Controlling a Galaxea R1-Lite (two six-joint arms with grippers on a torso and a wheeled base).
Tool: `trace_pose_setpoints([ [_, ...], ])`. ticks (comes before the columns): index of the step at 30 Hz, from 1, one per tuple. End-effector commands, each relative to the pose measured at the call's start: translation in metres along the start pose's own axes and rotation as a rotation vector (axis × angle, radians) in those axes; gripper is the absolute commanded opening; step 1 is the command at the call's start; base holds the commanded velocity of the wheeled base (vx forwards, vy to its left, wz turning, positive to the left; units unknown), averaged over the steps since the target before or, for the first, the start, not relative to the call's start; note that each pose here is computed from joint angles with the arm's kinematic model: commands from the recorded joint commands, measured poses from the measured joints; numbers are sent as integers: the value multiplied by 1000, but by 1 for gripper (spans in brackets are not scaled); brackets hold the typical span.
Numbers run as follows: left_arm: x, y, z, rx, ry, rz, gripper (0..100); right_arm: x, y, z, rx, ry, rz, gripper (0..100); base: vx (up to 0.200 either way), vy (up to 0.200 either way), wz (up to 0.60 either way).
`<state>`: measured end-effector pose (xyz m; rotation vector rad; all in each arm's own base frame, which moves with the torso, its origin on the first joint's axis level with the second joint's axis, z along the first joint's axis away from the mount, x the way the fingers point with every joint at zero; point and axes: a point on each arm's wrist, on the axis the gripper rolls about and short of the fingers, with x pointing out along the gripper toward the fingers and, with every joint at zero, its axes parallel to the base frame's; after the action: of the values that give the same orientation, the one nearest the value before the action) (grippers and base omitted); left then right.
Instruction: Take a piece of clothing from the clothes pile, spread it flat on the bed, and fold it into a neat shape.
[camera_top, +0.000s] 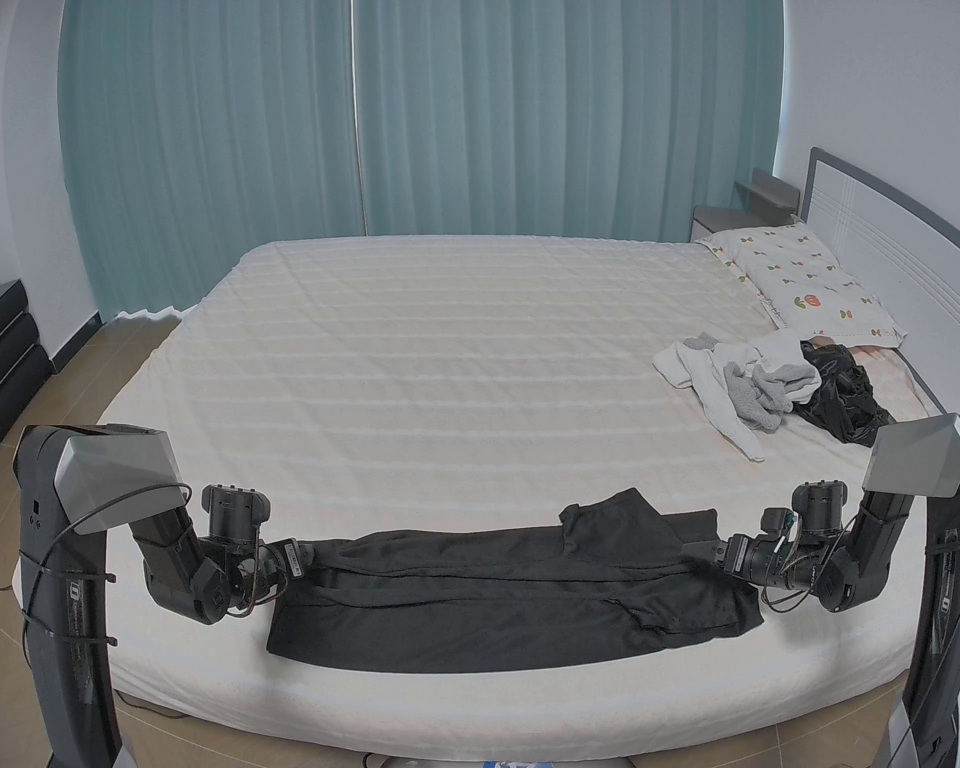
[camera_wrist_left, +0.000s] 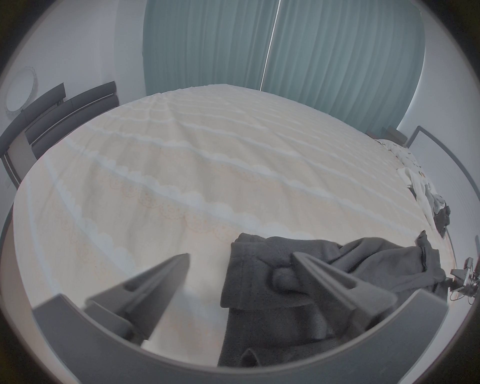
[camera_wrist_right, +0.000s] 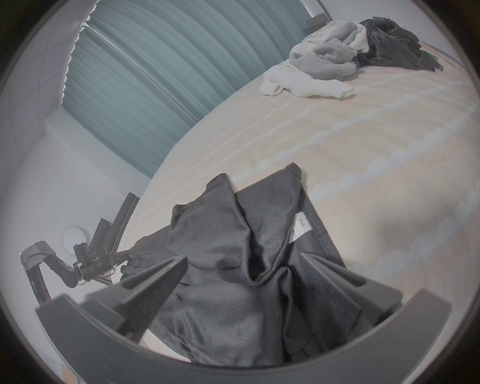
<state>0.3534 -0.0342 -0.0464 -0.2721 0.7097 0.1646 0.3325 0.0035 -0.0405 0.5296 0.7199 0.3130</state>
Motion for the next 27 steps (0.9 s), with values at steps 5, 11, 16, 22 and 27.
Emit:
trace_pose_setpoints([
  [5,-15,7,5,-45,-57,-4,100,-22,23,34,-11,-116,40,100,0,0,0],
  [11,-34,15,21,-239,-116,-3,100,-16,49,44,-36,-90,77,100,0,0,0],
  [16,-36,13,24,-343,-121,-28,100,15,52,33,-33,-39,60,100,0,0,0],
  [22,-36,10,20,-351,-101,-47,100,49,44,23,-26,-20,-17,100,0,0,0],
  [27,-35,10,18,-355,-93,-47,100,59,43,19,-20,20,-24,100,0,0,0],
])
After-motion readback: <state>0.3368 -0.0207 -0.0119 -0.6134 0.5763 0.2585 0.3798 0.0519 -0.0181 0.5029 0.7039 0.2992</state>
